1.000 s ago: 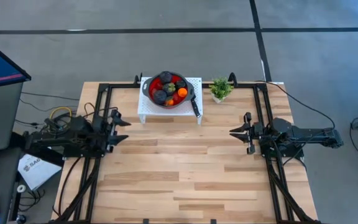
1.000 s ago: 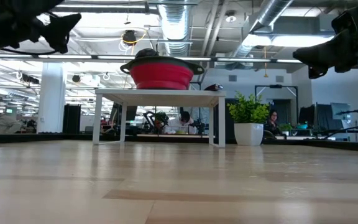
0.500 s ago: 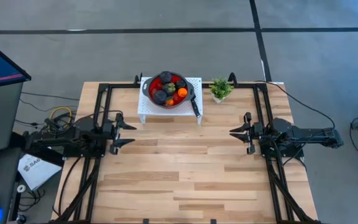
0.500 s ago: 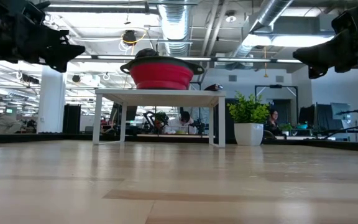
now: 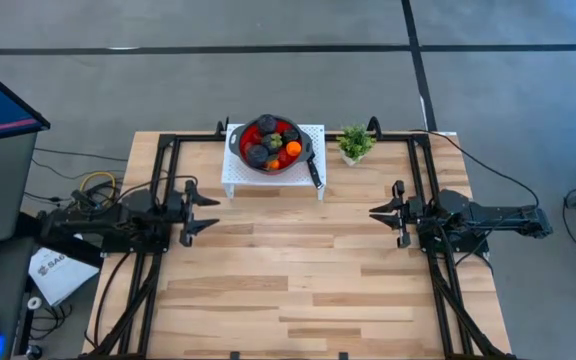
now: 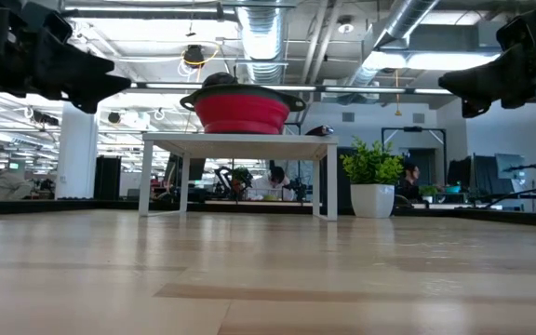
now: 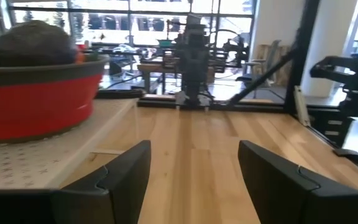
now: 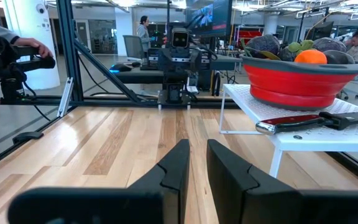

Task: Pick & Place Fruit
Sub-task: Return to Home Position

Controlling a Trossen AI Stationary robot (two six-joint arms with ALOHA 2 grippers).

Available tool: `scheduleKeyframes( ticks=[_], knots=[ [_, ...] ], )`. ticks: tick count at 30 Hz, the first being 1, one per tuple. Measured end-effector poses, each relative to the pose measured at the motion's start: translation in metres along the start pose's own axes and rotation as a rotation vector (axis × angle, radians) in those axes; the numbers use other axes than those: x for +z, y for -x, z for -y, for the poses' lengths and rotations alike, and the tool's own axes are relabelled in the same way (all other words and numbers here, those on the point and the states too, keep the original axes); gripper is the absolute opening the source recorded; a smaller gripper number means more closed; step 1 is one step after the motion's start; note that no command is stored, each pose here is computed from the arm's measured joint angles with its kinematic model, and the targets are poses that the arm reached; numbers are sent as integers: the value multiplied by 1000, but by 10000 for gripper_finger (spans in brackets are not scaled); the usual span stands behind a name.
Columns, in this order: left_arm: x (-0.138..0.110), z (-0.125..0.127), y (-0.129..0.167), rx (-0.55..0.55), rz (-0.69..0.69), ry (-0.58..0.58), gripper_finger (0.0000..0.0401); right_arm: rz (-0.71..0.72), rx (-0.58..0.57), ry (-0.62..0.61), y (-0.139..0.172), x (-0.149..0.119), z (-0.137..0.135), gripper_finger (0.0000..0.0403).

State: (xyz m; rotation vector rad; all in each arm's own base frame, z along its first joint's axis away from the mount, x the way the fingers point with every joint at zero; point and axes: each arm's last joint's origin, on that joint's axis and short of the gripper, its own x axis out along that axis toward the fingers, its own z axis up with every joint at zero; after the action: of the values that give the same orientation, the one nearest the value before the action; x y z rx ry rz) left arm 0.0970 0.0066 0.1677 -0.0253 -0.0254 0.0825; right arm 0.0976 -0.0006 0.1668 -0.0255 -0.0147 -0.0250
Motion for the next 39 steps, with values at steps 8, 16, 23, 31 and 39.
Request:
scheduleKeyframes(
  ticks=[8, 16, 23, 31, 39],
  knots=[
    [0, 4, 0, -37, -1, 0, 237, 0, 0, 0, 0, 0, 0, 49],
    [0, 4, 0, -37, 8, -21, 237, 0, 0, 0, 0, 0, 0, 49],
    [1, 3, 0, -32, 18, -20, 237, 0, 0, 0, 0, 0, 0, 49],
    [0, 3, 0, -24, 5, -21, 166, 0, 0, 0, 0, 0, 0, 49],
    [0, 3, 0, -31, 2, -49, 7, 0, 0, 0, 0, 0, 0, 49]
  ],
)
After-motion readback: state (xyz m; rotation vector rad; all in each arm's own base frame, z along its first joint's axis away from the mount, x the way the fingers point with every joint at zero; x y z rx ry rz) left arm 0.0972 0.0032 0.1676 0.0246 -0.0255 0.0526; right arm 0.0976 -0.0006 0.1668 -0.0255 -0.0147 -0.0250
